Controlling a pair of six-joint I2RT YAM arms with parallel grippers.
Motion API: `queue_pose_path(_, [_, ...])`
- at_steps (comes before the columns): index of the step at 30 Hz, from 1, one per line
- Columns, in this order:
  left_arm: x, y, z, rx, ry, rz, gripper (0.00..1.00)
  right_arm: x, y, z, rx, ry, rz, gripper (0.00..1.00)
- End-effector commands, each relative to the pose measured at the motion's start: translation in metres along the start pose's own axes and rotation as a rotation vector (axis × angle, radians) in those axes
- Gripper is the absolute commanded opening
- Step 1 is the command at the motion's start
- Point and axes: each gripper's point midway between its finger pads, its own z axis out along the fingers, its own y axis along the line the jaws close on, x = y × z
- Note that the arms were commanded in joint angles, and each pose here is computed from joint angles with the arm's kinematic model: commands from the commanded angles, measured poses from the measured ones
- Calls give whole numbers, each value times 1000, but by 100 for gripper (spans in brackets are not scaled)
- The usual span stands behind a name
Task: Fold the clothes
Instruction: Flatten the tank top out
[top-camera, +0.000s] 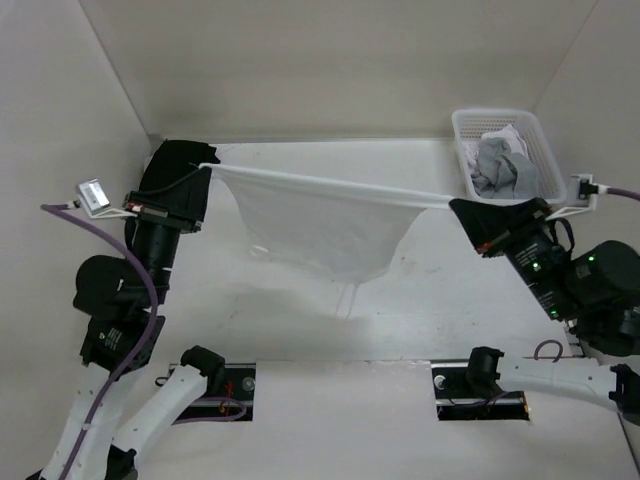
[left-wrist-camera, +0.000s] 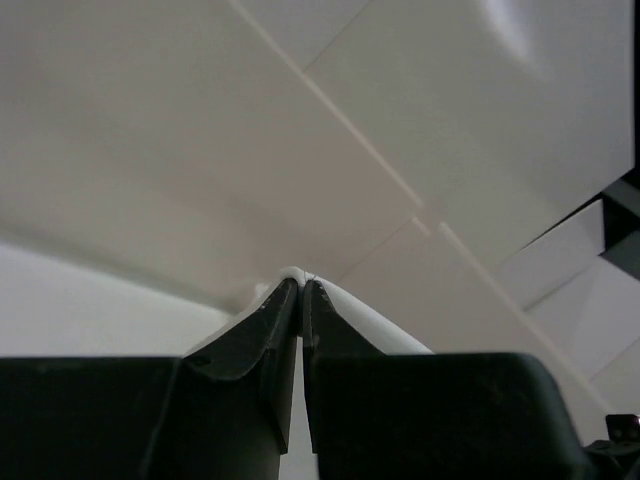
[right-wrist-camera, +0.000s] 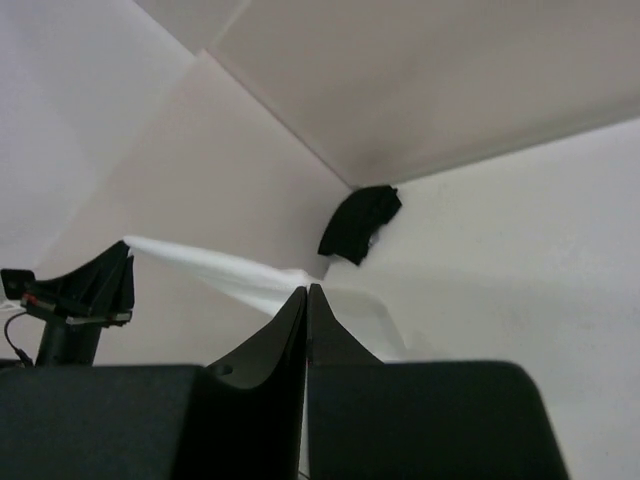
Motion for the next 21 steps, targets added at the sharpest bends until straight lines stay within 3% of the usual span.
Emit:
queue_pose_path(1, [-23,-22,2,44,-58,-4,1,-11,-4,5,73,-14,-190,3])
queue_pose_path(6, [12,2,23,-21,18,14,1,0,5,38,38,-10,-238,3])
queue_pose_path(14, [69,87,82,-220,103,61,2,31,-56,139,64,90,-173,3])
queue_pose_path(21, [53,103,170,-211,103,10,1,-28,-59,208,52,31,-166,2])
